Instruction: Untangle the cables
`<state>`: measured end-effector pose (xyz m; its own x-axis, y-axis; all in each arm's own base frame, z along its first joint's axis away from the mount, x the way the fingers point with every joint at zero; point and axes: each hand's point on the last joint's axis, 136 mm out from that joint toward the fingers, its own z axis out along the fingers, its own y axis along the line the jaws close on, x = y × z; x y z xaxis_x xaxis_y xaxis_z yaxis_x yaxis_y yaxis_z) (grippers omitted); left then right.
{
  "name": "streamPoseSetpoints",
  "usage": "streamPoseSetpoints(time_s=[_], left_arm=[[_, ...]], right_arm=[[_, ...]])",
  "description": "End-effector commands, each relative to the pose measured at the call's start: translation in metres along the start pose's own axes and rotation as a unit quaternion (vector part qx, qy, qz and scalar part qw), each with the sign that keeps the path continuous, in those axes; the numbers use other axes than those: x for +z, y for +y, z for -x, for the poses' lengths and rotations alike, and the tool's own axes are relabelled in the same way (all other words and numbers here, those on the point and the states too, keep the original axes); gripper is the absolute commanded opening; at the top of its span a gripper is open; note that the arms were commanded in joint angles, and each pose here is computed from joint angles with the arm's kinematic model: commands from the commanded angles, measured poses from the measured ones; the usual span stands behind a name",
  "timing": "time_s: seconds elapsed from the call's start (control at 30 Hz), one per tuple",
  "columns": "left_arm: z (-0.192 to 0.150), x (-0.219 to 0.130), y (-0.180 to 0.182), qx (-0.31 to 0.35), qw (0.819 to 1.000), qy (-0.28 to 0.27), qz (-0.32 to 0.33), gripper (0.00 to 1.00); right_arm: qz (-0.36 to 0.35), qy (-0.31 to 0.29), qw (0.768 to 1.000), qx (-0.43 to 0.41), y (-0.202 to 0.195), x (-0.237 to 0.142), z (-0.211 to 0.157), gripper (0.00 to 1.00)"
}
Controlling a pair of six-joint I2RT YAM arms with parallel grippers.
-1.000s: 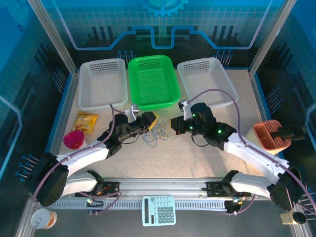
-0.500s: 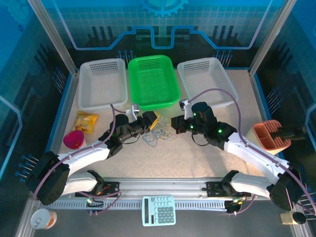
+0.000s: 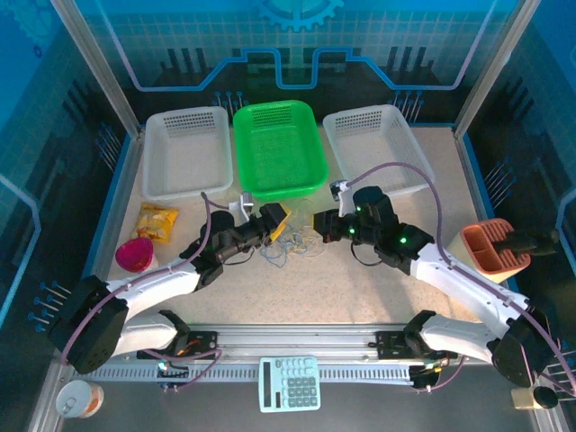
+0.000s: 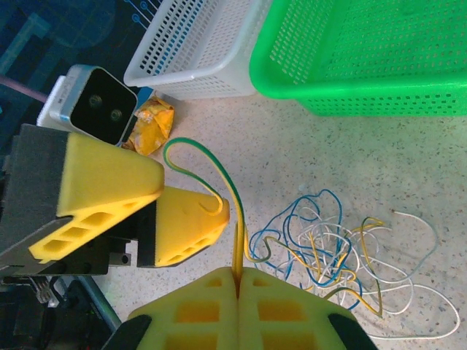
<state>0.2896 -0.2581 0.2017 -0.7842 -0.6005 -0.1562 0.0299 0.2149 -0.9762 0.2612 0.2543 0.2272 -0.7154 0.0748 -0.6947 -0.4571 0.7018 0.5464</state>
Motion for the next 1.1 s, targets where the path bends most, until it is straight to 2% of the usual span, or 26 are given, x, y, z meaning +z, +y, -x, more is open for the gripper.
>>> streamPoseSetpoints(time_s=[0.0, 0.4, 0.53, 0.7, 0.83, 0.9, 1.07], left_arm=[[-0.001, 0.001, 0.003, 0.010, 1.000, -0.003, -0.002, 0.73], [0.000, 0.006, -0.016, 0.014, 0.999, -0.003, -0.036, 0.50], [0.000, 0.008, -0.016, 0.012, 0.999, -0.005, -0.040, 0.33], [0.003, 0.009, -0.018, 0.027, 0.999, -0.010, -0.041, 0.00], [0.014, 0.005, -0.030, 0.060, 0.998, -0.020, -0.028, 0.00], [0.017, 0.004, -0.043, 0.082, 0.996, -0.021, -0.025, 0.00], [0.022, 0.000, -0.084, 0.147, 0.989, -0.007, -0.015, 0.00]], right_arm=[[0.011, -0.015, 1.000, 0.007, 0.002, -0.004, 0.006, 0.00], [0.019, -0.010, 1.000, 0.017, 0.000, 0.005, 0.003, 0.00], [0.017, -0.003, 1.000, 0.021, -0.004, 0.010, -0.003, 0.00], [0.006, 0.010, 1.000, 0.022, -0.015, 0.016, -0.016, 0.00], [-0.023, 0.021, 0.999, 0.023, -0.036, 0.021, -0.030, 0.00], [-0.032, 0.027, 0.999, 0.029, -0.045, 0.024, -0.038, 0.05], [-0.051, 0.040, 0.997, 0.039, -0.063, 0.029, -0.053, 0.36]])
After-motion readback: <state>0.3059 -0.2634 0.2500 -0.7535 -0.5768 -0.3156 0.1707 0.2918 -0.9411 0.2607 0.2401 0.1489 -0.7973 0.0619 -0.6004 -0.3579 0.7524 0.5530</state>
